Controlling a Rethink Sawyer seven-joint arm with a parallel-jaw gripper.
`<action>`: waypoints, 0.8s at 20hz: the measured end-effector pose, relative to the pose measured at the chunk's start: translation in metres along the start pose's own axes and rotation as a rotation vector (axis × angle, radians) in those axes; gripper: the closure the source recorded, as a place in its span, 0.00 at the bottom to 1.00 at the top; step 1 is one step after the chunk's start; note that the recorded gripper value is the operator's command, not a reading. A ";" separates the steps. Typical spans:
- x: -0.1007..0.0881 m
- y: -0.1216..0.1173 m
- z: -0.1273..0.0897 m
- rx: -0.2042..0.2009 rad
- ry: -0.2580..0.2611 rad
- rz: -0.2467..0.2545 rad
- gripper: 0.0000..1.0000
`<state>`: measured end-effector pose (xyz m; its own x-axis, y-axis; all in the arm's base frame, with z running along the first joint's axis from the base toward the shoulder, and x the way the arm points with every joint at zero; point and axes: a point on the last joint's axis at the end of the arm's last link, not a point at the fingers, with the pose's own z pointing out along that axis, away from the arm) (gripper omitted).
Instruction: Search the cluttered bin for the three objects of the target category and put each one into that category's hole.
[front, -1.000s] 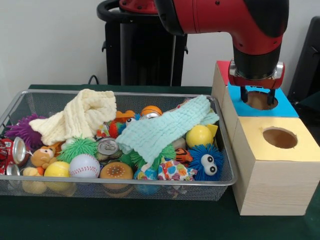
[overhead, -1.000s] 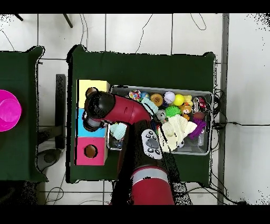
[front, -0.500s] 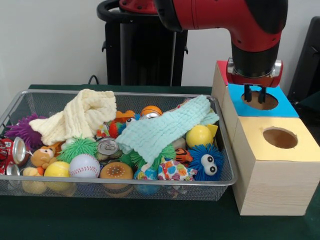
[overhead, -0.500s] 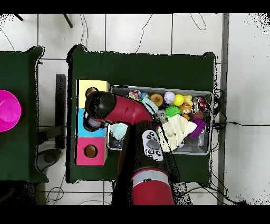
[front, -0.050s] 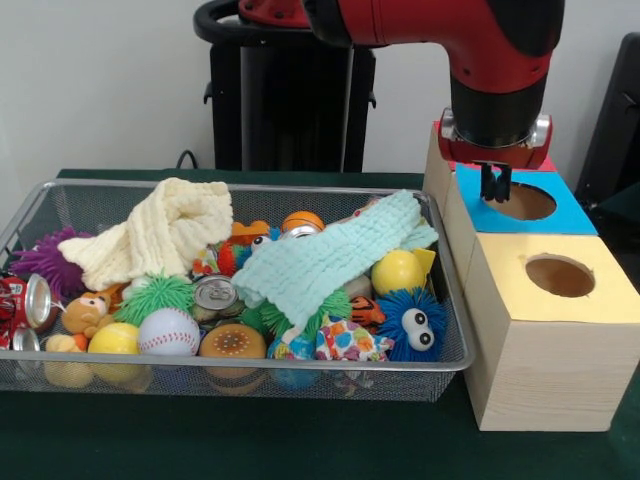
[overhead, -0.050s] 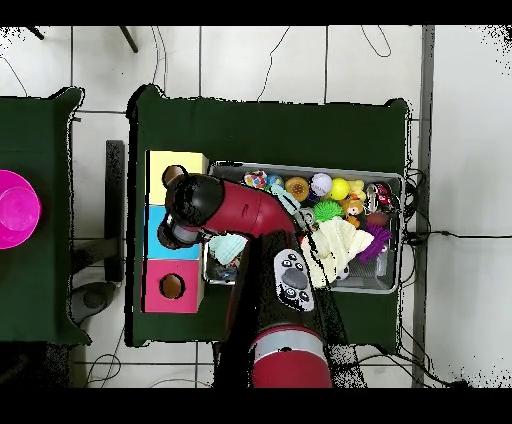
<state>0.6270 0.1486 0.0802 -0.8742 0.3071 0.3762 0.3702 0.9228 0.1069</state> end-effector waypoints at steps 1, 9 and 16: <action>0.000 -0.001 -0.001 0.003 -0.003 0.000 1.00; -0.004 -0.036 -0.011 0.096 -0.032 -0.004 1.00; -0.018 -0.048 -0.024 0.149 -0.077 -0.023 1.00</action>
<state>0.6322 0.0933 0.0902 -0.9054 0.2970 0.3033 0.3041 0.9523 -0.0249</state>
